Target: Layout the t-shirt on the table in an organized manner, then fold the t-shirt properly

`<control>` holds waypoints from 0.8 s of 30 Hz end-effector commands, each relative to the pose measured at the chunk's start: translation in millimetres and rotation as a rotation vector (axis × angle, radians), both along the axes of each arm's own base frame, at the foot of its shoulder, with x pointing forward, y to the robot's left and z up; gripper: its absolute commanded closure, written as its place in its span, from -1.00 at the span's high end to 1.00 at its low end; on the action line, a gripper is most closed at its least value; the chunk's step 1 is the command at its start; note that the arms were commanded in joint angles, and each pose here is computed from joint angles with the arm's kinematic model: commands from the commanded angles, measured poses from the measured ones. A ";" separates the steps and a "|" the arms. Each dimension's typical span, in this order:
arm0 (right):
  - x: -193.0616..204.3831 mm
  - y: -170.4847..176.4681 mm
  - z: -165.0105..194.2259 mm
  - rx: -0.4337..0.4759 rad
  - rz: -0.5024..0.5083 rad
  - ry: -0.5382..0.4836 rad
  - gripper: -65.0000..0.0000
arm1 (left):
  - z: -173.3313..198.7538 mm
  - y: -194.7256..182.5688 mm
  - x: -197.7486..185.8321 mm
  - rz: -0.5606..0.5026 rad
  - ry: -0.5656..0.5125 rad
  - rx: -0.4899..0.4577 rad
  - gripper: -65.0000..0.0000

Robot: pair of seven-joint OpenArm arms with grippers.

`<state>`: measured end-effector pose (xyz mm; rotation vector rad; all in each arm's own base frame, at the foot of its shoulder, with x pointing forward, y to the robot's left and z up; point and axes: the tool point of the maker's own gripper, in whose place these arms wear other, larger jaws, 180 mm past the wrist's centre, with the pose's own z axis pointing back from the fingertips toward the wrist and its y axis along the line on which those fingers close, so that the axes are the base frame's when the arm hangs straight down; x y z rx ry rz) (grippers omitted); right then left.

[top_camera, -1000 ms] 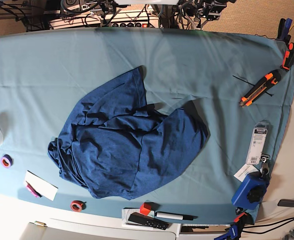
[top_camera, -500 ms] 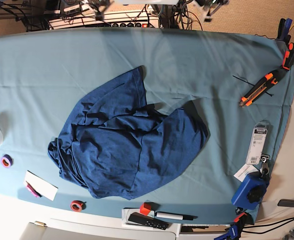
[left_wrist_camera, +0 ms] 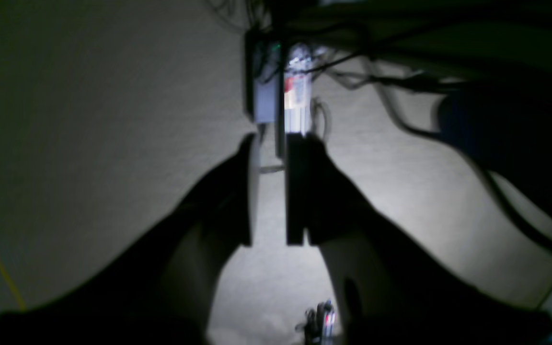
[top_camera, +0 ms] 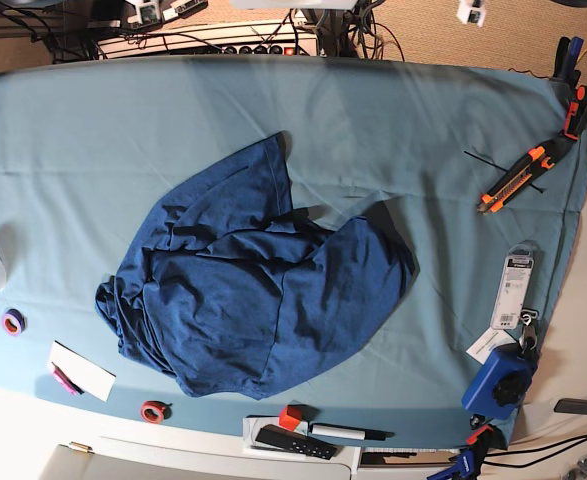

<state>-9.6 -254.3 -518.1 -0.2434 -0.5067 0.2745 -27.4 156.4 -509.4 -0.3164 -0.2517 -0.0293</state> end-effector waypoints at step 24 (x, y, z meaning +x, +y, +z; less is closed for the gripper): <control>133.2 20.0 233.7 -0.129 0.018 -0.787 -1.00 | 225.9 -26.3 154.5 -0.340 -0.576 -0.460 -0.73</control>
